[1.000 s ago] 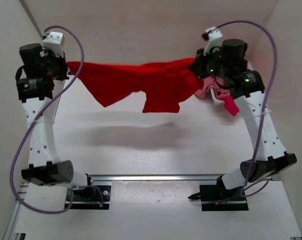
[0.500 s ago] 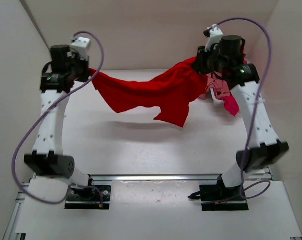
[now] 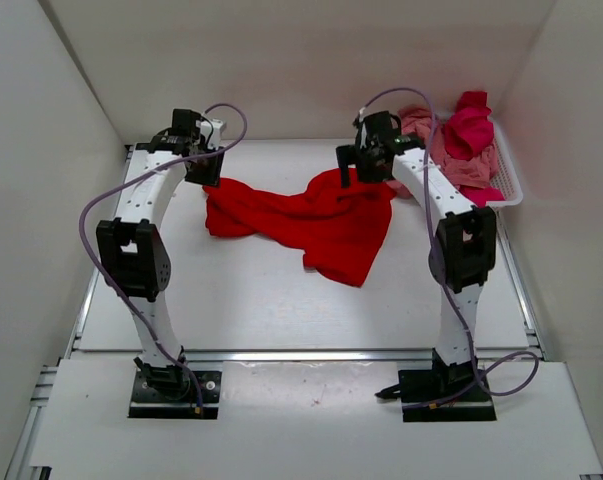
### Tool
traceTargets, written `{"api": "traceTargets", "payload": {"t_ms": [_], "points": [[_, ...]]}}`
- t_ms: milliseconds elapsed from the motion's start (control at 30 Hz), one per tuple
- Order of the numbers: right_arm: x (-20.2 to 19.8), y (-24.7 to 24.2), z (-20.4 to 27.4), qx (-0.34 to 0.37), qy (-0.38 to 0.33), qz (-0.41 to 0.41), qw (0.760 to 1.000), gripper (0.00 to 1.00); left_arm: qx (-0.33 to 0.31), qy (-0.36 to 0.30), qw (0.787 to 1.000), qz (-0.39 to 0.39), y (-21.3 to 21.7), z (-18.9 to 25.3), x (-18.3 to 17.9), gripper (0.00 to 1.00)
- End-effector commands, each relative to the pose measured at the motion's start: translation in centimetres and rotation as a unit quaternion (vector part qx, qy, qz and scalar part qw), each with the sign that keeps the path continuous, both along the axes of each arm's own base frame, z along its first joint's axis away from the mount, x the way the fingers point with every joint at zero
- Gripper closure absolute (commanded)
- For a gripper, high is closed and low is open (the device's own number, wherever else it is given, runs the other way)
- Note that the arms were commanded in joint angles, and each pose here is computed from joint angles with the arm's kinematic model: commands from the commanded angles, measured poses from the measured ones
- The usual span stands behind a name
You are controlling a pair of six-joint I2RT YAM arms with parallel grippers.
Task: Fold and stack the t-shirts
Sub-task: Flatten out the tshirt
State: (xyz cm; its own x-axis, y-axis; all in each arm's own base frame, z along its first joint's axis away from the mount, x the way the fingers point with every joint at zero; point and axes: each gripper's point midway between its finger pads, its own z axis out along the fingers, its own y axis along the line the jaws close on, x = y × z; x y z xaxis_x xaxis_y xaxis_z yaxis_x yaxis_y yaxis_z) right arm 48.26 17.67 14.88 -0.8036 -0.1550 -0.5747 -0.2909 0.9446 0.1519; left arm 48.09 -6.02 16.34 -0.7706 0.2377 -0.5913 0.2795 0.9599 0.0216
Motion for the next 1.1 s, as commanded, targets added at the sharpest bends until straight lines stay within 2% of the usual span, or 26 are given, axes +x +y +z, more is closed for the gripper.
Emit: {"api": "traceTargets", "payload": {"t_ms": [0,33,100,200,267,367,467,600,667,700,733,767,800,867,967,1067], "points": [[-3.9,-1.0,4.4,-0.013,-0.036,-0.003,0.999,0.03,0.004,-0.005,1.000,0.024,1.8,1.6,-2.3,0.51],[-5.4,-1.5,2.3,-0.054,-0.023,0.008,0.998,0.04,0.000,-0.005,1.000,0.022,1.8,1.8,-2.9,0.50],[-8.8,-2.4,2.3,-0.086,-0.029,0.026,0.996,0.11,-0.001,0.020,1.000,0.012,2.6,0.6,-4.7,0.50],[-16.0,-2.4,-3.1,-0.120,0.031,0.103,0.987,0.10,-0.013,0.055,0.998,0.018,3.1,-1.5,-7.1,0.50],[-18.0,0.2,-4.3,-0.124,0.011,0.167,0.978,0.07,-0.022,0.058,0.998,0.021,3.1,-2.2,-7.5,0.51],[-17.8,1.8,-6.1,-0.125,-0.009,0.201,0.972,0.11,-0.015,0.056,0.998,0.023,3.8,-2.0,-7.4,0.51],[-17.9,1.9,-8.9,-0.133,0.011,0.221,0.966,0.13,-0.011,0.045,0.999,0.025,4.2,-0.9,-7.3,0.51],[-18.4,-0.3,-13.2,-0.175,0.037,0.235,0.955,0.23,-0.003,0.038,0.999,0.026,4.5,-0.4,-7.9,0.52],[-18.7,0.0,-13.9,-0.173,0.045,0.253,0.951,0.37,0.002,0.036,0.999,0.024,4.6,-0.2,-8.2,0.51],[-19.2,0.3,-13.9,-0.160,0.053,0.260,0.951,0.39,0.003,0.030,0.999,0.028,4.7,0.2,-8.3,0.51],[-19.3,0.6,-13.8,-0.151,0.056,0.264,0.951,0.51,0.002,0.031,0.999,0.024,4.7,0.2,-8.4,0.52],[-19.5,0.7,-13.7,-0.150,0.056,0.266,0.951,0.74,0.001,0.032,0.999,0.028,4.7,0.1,-8.5,0.52],[-19.9,1.7,-13.4,-0.132,0.055,0.281,0.949,0.80,0.003,0.030,0.999,0.028,4.8,0.3,-8.6,0.51],[-20.3,1.8,-13.1,-0.122,0.055,0.289,0.948,1.00,0.000,0.029,0.999,0.028,4.7,0.2,-8.6,0.52],[-19.9,2.6,-10.6,-0.087,0.043,0.306,0.947,1.00,0.001,0.028,0.999,0.017,4.6,0.5,-8.7,0.51],[-18.0,1.5,-3.6,-0.005,0.022,0.254,0.967,1.00,0.009,0.028,1.000,-0.002,3.8,0.5,-8.4,0.52]]}}
